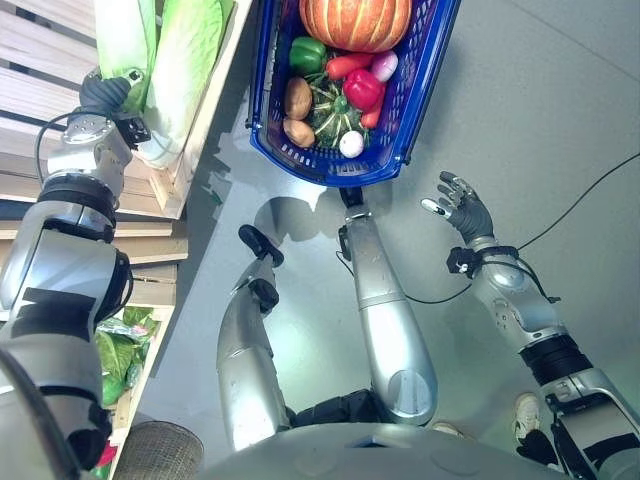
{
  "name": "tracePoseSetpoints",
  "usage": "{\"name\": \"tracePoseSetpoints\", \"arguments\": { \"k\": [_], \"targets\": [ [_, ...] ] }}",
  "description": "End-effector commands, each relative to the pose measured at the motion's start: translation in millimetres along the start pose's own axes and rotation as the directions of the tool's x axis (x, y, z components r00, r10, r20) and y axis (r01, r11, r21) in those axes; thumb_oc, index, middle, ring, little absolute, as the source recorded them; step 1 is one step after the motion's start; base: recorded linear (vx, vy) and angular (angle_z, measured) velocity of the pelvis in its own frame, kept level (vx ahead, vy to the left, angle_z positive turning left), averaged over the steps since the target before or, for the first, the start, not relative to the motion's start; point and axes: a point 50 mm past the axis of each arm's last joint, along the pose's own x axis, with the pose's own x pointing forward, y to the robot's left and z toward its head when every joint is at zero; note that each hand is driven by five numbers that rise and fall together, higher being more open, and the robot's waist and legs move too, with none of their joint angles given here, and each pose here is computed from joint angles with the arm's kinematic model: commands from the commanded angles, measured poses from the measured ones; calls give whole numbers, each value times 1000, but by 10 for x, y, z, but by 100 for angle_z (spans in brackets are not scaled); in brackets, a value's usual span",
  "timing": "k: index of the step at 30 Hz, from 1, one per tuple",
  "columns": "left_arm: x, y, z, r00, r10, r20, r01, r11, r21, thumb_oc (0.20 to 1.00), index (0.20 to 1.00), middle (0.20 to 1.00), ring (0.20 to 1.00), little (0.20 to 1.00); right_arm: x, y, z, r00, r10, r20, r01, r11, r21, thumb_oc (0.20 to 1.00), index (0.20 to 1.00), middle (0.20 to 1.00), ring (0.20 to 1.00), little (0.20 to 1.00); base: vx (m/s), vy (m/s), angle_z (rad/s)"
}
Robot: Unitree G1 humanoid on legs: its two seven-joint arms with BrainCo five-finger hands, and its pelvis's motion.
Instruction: Pick up fruits and vegetables into the basket
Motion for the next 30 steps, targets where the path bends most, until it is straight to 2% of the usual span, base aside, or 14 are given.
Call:
{"name": "tracePoseSetpoints", "arguments": {
  "k": [1, 10, 21, 26, 30],
  "targets": [
    [-97, -558, -249, 963, -271, -6, 269, 959, -84, 200, 200, 200, 200, 200, -159, -84, 54, 997, 0, 76, 3, 999, -39, 1000, 1000, 1000, 1000, 1000, 0, 0, 0],
    [-145, -296, -430, 972, -234, 35, 236, 969, -75, 200, 200, 200, 200, 200, -199, -110, 319, 979, 64, 195, -56, 997, -47, 1000, 1000, 1000, 1000, 1000, 3, 11, 1],
    [-317, -231, -568, 950, -278, 142, 294, 950, -107, 200, 200, 200, 200, 200, -127, -79, 759, 927, 174, 334, -173, 984, -33, 1000, 1000, 1000, 1000, 1000, 8, 8, 4],
    [-438, -333, -623, 913, -362, 190, 388, 912, -130, 200, 200, 200, 200, 200, 4, 85, 938, 905, 261, 336, -310, 945, 100, 1000, 1000, 1000, 1000, 1000, 7, -37, 12],
    [-549, -455, -670, 874, -433, 223, 468, 872, -144, 200, 200, 200, 200, 200, 74, 350, 1003, 879, 335, 338, -429, 865, 259, 1000, 1000, 1000, 1000, 1000, 11, -29, 9]
  ]
}}
